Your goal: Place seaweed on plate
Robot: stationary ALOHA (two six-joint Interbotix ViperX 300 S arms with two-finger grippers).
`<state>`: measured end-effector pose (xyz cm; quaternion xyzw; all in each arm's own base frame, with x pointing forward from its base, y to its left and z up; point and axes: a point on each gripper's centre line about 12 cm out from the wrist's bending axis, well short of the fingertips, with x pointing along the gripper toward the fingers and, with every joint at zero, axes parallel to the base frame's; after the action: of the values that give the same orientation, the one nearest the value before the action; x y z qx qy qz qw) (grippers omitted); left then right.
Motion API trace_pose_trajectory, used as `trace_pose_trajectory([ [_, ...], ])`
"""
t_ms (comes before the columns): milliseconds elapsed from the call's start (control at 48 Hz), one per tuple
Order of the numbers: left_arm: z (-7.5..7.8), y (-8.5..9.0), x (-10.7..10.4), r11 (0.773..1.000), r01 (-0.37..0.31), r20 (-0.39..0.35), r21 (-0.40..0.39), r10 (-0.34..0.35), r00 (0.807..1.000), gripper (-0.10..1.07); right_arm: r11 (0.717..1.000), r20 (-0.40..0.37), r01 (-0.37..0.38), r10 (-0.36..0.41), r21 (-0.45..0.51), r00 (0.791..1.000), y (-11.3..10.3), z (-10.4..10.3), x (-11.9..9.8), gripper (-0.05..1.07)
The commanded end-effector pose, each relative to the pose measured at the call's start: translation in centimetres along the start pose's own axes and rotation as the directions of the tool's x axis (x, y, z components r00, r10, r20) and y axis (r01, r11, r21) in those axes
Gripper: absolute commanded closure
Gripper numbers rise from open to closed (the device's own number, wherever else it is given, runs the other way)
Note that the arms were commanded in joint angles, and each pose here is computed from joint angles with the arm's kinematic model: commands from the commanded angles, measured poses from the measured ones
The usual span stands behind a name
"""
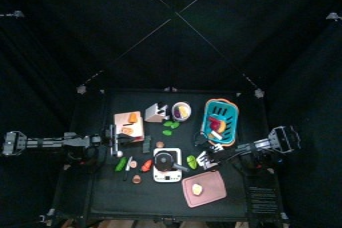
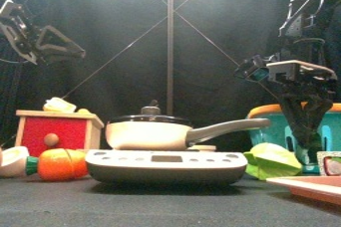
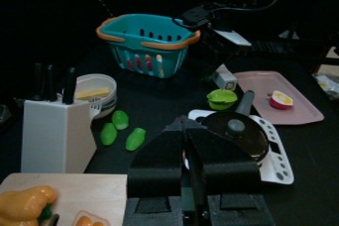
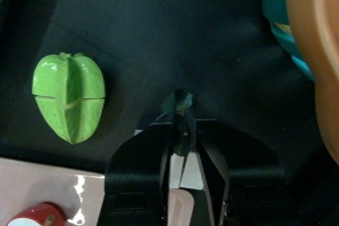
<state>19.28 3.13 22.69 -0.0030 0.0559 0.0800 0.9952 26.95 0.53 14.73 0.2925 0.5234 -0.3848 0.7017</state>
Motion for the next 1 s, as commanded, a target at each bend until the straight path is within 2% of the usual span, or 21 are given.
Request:
trace_pose_trajectory([
  [0, 0.4, 0.1, 0.2, 1.000, -0.003, 0.012, 0.001, 0.003, 1.000, 0.62, 0.998, 0.030, -0.063, 0.062, 0.019, 0.998, 0.8, 0.9, -1.8, 0.43],
  [146, 0.6, 0.1, 0.2, 1.000, -0.003, 0.017, 0.001, 0.003, 1.000, 0.62, 0.988, 0.065, -0.152, 0.150, 0.029, 0.987, 1.7, 1.5, -4.7, 0.43],
  [312, 0.4, 0.1, 0.2, 1.000, -0.004, 0.009, 0.000, 0.004, 1.000, 0.62, 0.969, 0.041, -0.245, 0.245, -0.003, 0.969, 2.5, -0.4, -7.3, 0.43],
  [375, 0.4, 0.1, 0.2, 1.000, -0.004, 0.009, 0.000, 0.004, 1.000, 0.62, 0.963, 0.014, -0.270, 0.270, -0.028, 0.963, 2.6, -1.8, -7.8, 0.43],
  [500, 0.5, 0.1, 0.2, 1.000, -0.003, 0.012, 0.001, 0.003, 1.000, 0.62, 0.950, -0.074, -0.304, 0.299, -0.068, 0.951, 2.5, -5.3, -8.0, 0.43],
  [688, 0.5, 0.1, 0.2, 1.000, -0.005, 0.012, 0.003, 0.005, 1.000, 0.62, 0.927, -0.225, -0.370, 0.348, -0.063, 0.910, 3.0, -10.0, -7.7, 0.43],
  [917, 0.5, 0.3, 0.2, 1.000, -0.013, 0.012, 0.001, 0.013, 1.000, 0.62, 0.896, -0.234, -0.443, 0.424, -0.033, 0.875, 3.5, -10.8, -6.9, 0.41],
  [979, 0.4, 0.3, 0.2, 1.000, -0.015, 0.011, 0.001, 0.015, 1.000, 0.62, 0.893, -0.229, -0.448, 0.430, -0.035, 0.874, 3.5, -10.8, -6.7, 0.41],
])
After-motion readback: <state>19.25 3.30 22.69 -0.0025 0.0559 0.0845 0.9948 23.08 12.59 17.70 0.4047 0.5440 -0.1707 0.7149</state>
